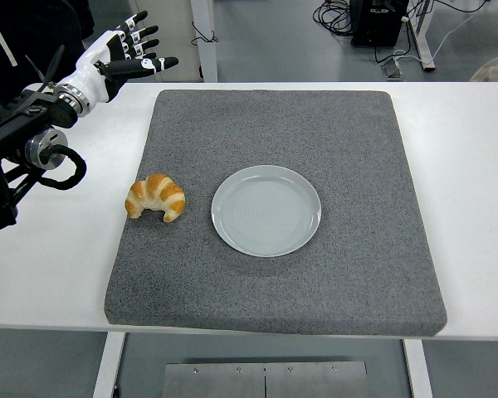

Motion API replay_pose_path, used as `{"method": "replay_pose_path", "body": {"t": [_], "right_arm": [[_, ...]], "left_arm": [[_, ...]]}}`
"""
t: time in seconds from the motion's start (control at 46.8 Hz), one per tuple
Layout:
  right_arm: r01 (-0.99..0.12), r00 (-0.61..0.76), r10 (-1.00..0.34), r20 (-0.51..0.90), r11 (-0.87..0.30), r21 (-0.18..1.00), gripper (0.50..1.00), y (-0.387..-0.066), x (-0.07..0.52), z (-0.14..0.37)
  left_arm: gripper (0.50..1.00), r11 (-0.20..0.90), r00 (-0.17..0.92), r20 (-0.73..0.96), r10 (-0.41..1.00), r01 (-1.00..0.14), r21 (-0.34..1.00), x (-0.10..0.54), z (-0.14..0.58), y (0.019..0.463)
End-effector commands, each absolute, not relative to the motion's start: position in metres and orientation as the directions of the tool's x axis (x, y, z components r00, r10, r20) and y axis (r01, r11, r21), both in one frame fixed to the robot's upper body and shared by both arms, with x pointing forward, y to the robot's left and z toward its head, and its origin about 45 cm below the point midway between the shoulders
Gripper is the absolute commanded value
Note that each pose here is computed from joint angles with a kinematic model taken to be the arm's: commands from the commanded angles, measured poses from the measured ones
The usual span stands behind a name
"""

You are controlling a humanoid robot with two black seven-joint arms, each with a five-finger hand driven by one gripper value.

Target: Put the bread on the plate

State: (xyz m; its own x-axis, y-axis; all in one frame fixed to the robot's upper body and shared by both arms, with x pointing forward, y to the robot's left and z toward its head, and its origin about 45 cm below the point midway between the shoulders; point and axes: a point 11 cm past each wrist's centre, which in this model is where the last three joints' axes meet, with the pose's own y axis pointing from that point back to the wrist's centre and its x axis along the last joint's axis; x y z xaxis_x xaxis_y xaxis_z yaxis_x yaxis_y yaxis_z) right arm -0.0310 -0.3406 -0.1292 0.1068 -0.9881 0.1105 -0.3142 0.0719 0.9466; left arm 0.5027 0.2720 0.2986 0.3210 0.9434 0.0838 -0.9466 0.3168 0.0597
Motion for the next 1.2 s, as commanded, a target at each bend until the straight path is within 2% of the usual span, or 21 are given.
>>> {"method": "replay_pose_path", "body": {"t": [0.0,0.299,0.748,1.175], "right_arm": [[-0.314,0.107,-0.988,0.111,0.072,0.947,1.0,-0.341,-0.031,-0.129],[-0.314,0.107,-0.988,0.111,0.072,0.947,1.0,-0.341,-0.031,-0.129],[-0.314,0.107,-0.988,0.111,0.072,0.947,1.0,-0.341,-0.031,-0.129],[-0.314,0.107,-0.988,0.111,0.072,0.947,1.0,-0.341,-0.031,-0.129]], "left_arm": [[0.968,0.326,0.333,0.142,0.932,-0.943,0.071,0.498,0.301,0.28],[0.969,0.396,0.404,0.325,0.855,-0.913,0.093,0.476,0.323,0.297],[0.968,0.524,0.523,0.586,0.619,-0.831,0.187,0.438,0.317,0.287],[0.968,0.549,0.563,0.696,0.447,-0.786,0.283,0.411,0.302,0.296]]}}
